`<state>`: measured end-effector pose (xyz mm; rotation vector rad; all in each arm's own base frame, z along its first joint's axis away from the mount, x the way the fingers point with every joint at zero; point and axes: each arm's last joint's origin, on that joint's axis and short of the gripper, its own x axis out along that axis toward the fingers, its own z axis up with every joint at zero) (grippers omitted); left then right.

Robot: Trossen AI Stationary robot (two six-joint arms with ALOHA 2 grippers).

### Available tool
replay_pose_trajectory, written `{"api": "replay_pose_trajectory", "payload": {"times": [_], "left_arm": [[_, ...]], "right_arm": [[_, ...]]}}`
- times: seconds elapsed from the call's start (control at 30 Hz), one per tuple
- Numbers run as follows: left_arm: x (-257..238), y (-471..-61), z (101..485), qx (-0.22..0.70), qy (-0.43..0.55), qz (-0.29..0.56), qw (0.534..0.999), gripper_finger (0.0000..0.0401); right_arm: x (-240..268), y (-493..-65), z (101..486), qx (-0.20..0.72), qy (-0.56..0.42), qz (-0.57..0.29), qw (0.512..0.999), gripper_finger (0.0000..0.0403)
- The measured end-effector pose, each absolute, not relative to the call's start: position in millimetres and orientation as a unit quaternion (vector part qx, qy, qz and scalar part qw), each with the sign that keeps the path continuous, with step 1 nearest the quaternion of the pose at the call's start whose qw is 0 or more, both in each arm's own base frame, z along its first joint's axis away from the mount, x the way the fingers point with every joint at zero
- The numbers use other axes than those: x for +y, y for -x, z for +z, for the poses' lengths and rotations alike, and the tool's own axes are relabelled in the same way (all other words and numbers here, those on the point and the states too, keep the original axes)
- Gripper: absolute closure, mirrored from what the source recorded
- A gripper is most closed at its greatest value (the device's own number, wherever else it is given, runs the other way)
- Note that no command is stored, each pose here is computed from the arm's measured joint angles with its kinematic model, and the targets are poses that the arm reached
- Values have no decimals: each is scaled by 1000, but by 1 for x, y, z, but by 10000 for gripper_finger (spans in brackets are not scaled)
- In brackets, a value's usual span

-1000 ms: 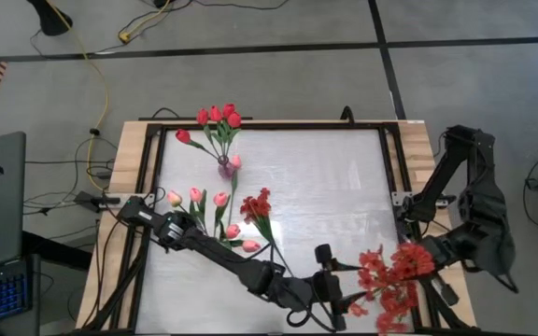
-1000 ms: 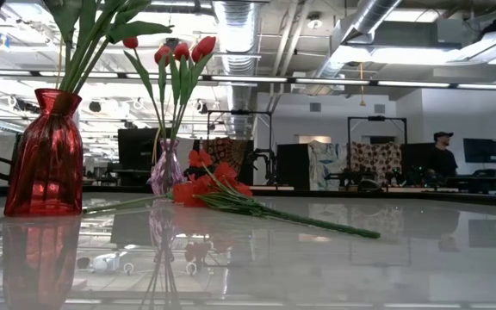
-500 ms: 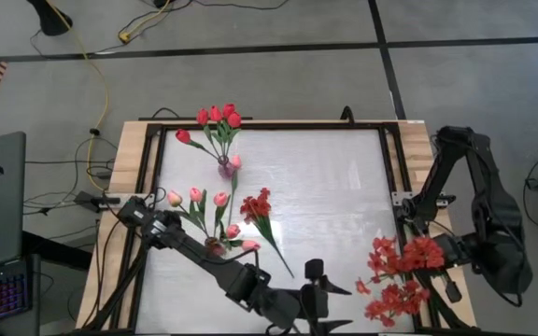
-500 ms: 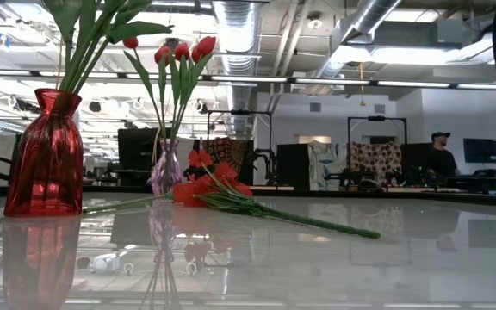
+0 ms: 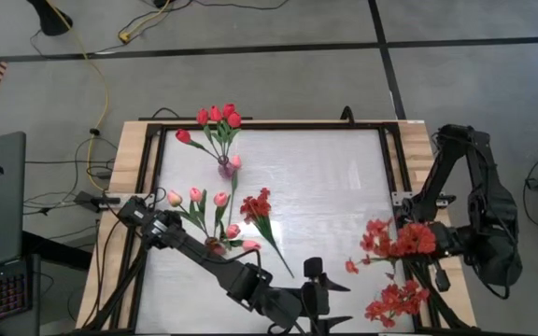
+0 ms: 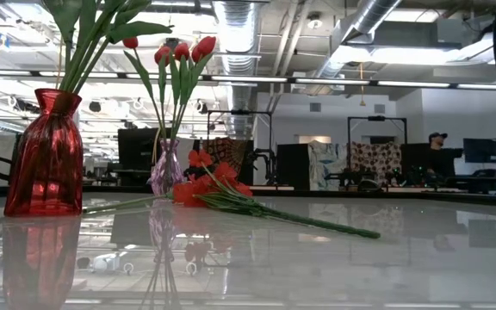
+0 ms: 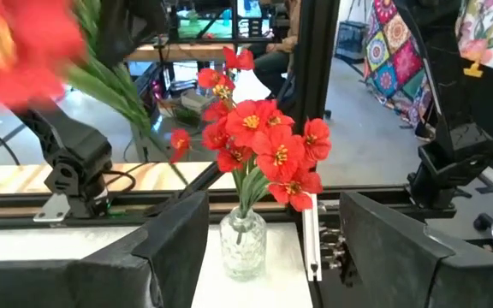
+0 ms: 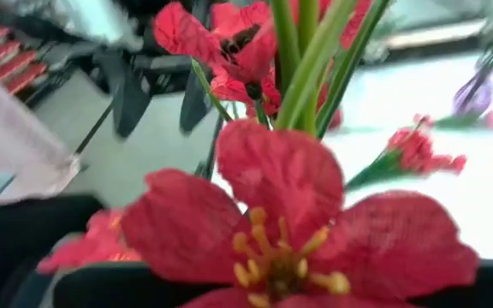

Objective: Sort flowers into vase by color
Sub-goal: Put the red flowers into the transparent vase

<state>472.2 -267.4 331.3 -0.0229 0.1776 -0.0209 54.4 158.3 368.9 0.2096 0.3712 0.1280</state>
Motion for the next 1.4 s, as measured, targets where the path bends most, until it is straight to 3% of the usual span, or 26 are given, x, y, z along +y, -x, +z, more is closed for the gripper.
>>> {"api": "replay_pose_trajectory", "payload": {"times": [0.27, 0.47, 0.8, 1.4], "left_arm": [[-269, -471, 330, 96, 21, -12, 995, 152], [-270, -470, 329, 98, 32, -11, 995, 152], [-269, -471, 329, 97, 47, -7, 994, 152], [-269, -471, 329, 97, 56, -6, 994, 152]], "right_arm": [[162, -33, 358, 256, -125, 114, 952, 372], [170, -9, 345, 166, -127, 101, 973, 375], [190, -3, 328, 113, -120, 88, 982, 374], [213, -4, 312, 105, -108, 73, 986, 370]]}}
